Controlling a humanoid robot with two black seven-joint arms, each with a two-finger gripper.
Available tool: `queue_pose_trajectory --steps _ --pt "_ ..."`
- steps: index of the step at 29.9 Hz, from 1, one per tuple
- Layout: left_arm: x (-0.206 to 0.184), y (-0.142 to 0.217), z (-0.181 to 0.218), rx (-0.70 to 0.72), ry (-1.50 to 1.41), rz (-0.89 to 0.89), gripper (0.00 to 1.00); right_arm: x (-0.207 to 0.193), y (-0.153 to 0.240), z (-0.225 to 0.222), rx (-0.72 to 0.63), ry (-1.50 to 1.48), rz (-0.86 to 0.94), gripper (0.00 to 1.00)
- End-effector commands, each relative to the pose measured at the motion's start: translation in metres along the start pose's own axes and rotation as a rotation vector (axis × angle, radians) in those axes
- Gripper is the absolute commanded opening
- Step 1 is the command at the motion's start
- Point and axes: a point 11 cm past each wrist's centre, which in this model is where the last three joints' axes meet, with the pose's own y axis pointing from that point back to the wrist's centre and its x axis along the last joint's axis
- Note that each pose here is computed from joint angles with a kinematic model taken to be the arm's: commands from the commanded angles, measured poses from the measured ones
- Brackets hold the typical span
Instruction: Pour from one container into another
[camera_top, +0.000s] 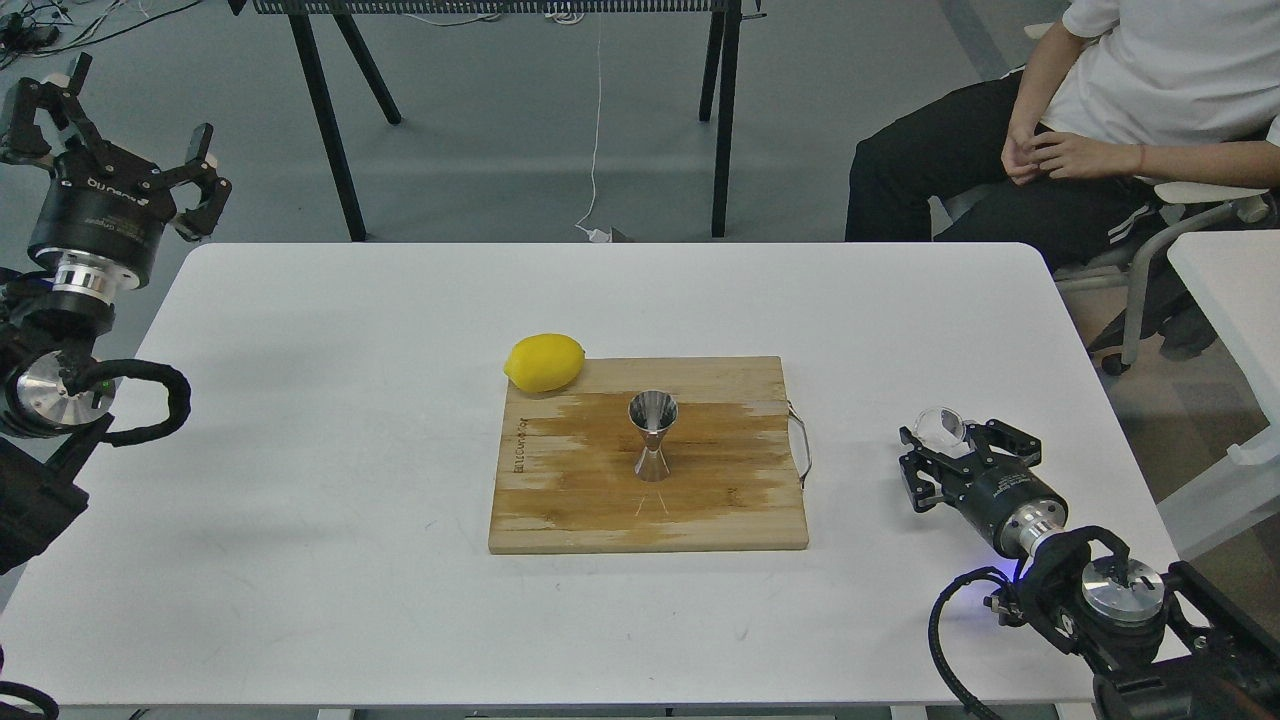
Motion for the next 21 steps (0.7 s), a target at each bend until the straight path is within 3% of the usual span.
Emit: queue_pose_trajectory --steps 1,6,12,16,19,21 --pt "-0.0001 -0.0002 0.0002 0.0 0.0 0.0 1.0 0.0003 0.0002 -0.001 0.003 0.001 0.001 0.5" --pt "0.0004 0.0011 -0.002 0.005 0.0 0.001 1.0 0.0004 0.0005 -0.0016 0.004 0.005 -0.002 0.64" --pt "-0.0001 0.0007 -0.0019 0.005 0.0 0.0 1.0 0.0008 0.0008 -0.003 0.009 0.005 -0.001 0.69" --pt "-0.0002 0.0008 -0.0023 0.007 -0.001 -0.001 1.0 0.005 0.0016 -0.0049 0.016 0.004 0.01 0.78" --pt "0.0003 0.0013 -0.0027 0.008 -0.001 0.0 1.0 0.0061 0.0023 -0.0054 0.016 0.005 0.012 0.76" --pt "0.0003 0.0013 -0.0027 0.008 -0.001 0.0 1.0 0.006 0.0022 -0.005 0.015 0.006 0.01 0.67"
